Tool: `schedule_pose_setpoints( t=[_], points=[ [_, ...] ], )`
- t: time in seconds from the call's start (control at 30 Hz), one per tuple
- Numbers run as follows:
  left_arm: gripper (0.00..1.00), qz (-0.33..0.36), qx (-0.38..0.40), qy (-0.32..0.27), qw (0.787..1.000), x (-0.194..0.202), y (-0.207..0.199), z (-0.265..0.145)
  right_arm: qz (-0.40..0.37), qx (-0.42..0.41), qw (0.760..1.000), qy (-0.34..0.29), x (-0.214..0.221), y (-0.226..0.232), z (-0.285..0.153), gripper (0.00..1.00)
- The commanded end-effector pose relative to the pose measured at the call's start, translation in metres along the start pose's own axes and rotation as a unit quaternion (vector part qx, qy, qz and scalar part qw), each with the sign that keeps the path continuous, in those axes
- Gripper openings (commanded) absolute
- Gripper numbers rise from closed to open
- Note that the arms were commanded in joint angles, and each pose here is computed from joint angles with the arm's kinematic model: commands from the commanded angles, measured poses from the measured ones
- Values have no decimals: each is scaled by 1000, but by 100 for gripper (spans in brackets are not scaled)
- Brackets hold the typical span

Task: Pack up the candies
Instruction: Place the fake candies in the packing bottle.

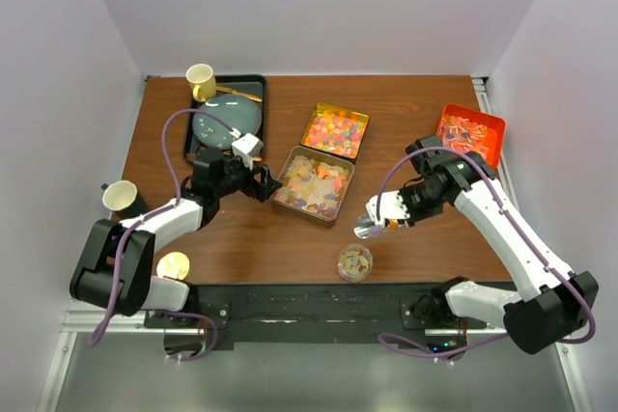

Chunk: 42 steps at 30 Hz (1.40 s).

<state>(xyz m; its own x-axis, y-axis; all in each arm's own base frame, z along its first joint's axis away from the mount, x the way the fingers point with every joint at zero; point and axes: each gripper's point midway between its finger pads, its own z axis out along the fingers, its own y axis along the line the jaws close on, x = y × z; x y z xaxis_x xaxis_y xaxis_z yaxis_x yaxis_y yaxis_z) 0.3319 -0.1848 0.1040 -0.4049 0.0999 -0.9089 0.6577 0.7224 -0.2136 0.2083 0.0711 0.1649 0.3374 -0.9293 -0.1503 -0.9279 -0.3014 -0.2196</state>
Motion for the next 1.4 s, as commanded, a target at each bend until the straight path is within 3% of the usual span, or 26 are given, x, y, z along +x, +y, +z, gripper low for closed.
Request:
schedule_pose_setpoints(
  t=[0.0, 0.8, 1.23, 1.37],
  points=[
    [84, 23, -6, -42, 999, -29, 2, 0, -73, -8, 996, 42, 8, 8, -12, 0],
    [85, 10, -26, -58, 998, -37, 12, 10, -107, 15, 971, 211, -2, -11, 2, 0],
    [85, -20, -45, -66, 997, -45, 23, 21, -159, 10, 957, 243, -4, 4, -2, 0],
    [84, -8, -27, -61, 998, -46, 9, 27, -132, 28, 965, 226, -12, -3, -10, 0]
  ],
)
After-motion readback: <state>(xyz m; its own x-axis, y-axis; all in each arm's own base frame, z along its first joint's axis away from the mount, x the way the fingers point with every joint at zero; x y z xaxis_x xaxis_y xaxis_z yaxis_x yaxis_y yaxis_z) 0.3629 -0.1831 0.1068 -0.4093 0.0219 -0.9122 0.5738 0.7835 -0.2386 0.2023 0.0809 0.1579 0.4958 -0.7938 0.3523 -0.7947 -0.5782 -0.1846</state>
